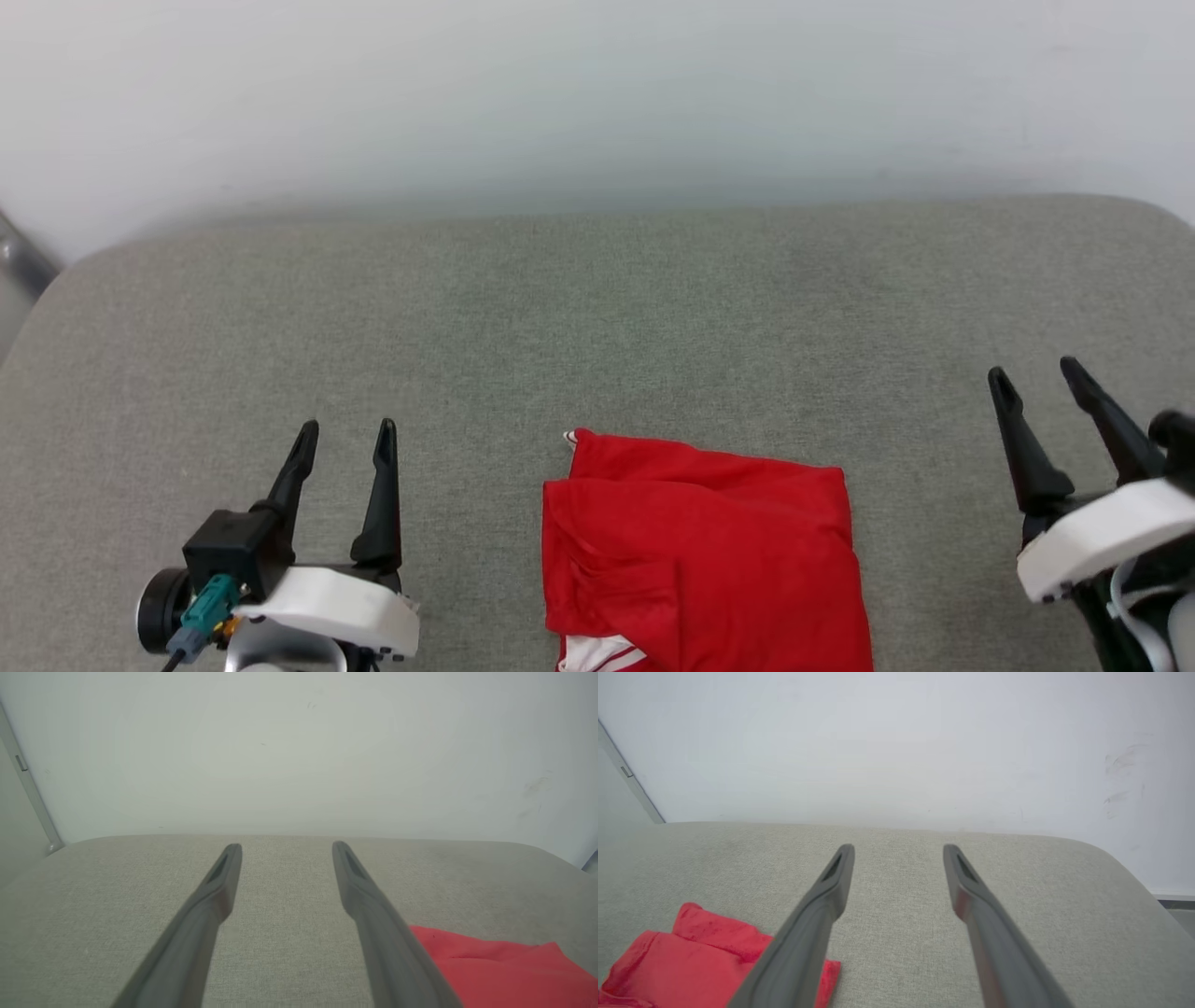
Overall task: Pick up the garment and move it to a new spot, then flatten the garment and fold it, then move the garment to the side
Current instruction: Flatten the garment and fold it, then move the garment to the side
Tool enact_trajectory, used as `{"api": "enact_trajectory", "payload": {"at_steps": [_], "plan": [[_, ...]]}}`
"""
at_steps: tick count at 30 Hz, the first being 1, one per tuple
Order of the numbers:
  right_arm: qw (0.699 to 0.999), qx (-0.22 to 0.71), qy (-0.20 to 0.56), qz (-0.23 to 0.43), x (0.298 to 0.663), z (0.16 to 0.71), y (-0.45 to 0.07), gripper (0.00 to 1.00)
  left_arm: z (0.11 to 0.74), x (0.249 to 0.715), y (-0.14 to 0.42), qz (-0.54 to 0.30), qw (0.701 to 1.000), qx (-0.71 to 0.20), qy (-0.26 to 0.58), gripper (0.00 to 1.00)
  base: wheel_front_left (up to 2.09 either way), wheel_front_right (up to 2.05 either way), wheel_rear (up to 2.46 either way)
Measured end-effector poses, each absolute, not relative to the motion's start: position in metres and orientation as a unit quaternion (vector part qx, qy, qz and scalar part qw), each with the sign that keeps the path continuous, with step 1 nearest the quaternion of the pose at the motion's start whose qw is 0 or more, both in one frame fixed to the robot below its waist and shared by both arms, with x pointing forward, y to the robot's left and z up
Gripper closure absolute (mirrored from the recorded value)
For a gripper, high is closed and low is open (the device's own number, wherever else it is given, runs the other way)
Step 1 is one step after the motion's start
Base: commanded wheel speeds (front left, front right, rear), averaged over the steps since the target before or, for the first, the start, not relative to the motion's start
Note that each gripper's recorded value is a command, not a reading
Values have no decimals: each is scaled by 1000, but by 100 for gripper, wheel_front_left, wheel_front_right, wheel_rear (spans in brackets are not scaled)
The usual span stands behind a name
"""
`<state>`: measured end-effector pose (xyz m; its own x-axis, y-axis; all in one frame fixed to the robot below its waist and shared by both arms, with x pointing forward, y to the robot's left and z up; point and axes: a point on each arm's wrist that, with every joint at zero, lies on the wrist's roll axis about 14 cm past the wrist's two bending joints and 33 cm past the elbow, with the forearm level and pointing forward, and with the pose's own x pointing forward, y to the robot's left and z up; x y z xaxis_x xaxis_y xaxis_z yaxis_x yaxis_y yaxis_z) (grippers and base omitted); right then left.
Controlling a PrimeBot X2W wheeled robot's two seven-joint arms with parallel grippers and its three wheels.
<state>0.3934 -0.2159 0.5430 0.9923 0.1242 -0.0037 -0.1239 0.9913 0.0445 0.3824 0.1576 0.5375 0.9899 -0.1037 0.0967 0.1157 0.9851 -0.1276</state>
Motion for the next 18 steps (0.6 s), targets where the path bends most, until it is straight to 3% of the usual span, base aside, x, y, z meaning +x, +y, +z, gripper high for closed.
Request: {"api": "enact_trajectory", "payload": {"at_steps": [8,18], "plan": [[996,42,-47,57,362,552,-202,0,528,368,161,-46,996,-71,-30,0,0,0,0],[996,40,-49,60,358,555,-197,0,522,362,165,-38,997,-68,-23,0,0,0,0]]}}
